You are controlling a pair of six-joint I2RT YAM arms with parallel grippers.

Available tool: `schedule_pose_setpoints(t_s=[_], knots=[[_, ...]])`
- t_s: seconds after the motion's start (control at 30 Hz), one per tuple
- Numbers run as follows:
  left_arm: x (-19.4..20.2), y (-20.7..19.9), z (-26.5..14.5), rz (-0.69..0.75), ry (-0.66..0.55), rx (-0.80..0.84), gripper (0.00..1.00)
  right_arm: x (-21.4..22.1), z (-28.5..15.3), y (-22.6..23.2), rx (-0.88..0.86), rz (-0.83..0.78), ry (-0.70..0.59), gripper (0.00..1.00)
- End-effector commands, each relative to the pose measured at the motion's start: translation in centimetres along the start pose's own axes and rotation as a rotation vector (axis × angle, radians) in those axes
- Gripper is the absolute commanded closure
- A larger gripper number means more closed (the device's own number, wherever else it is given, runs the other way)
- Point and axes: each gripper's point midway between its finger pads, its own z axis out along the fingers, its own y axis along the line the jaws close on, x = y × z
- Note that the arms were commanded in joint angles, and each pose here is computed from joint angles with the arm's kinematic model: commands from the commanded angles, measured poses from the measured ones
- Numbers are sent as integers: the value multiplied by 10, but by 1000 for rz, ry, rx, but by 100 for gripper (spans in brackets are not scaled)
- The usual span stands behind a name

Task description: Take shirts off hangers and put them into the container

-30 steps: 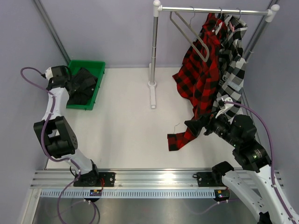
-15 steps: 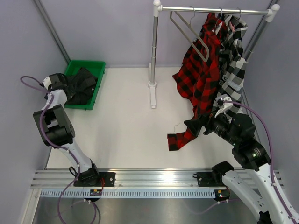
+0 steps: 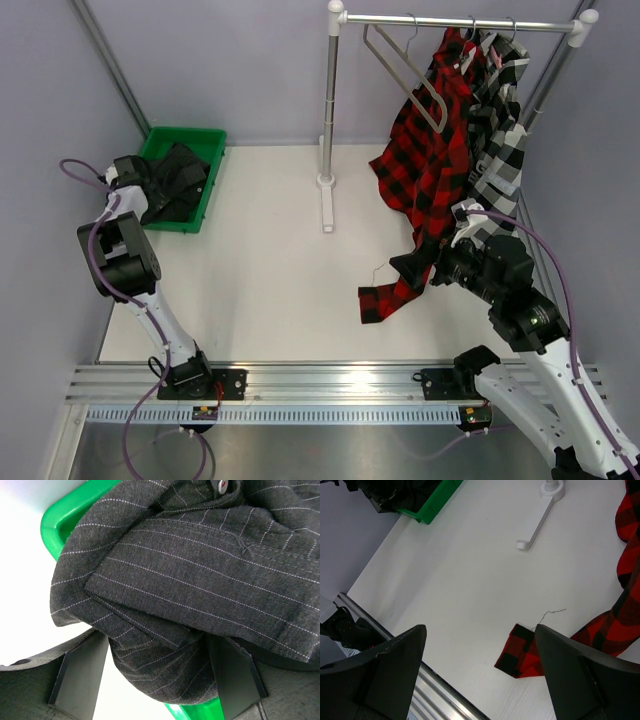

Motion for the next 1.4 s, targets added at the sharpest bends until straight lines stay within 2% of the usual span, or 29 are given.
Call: schedule_pose_setpoints(t_s=[0.0, 0.2, 0.4, 0.67, 0.87, 0.97, 1.23, 1.37], knots=[[-36, -60, -8, -7, -104, 190, 21, -6, 2, 1, -5, -7, -26, 1], [-56, -61, -35, -56, -155, 158, 21, -4, 7, 0, -8, -1, -12, 0], [-72, -78, -58, -68, -191, 202, 21, -3, 9, 1, -14, 3, -7, 1], [-55, -88, -47, -59, -122, 212, 20, -2, 9, 0, -11, 1, -3, 1], [-65, -91, -62, -63, -170, 208, 20, -3, 11, 0, -14, 4, -2, 1], [-61, -96, -56, -44, -136, 214, 20, -2, 11, 0, -16, 5, 2, 1], [10, -99, 12, -8, 82, 200, 20, 0, 11, -1, -8, 7, 7, 1], [33, -93, 30, 11, 152, 167, 20, -1, 11, -2, -5, 4, 4, 0]])
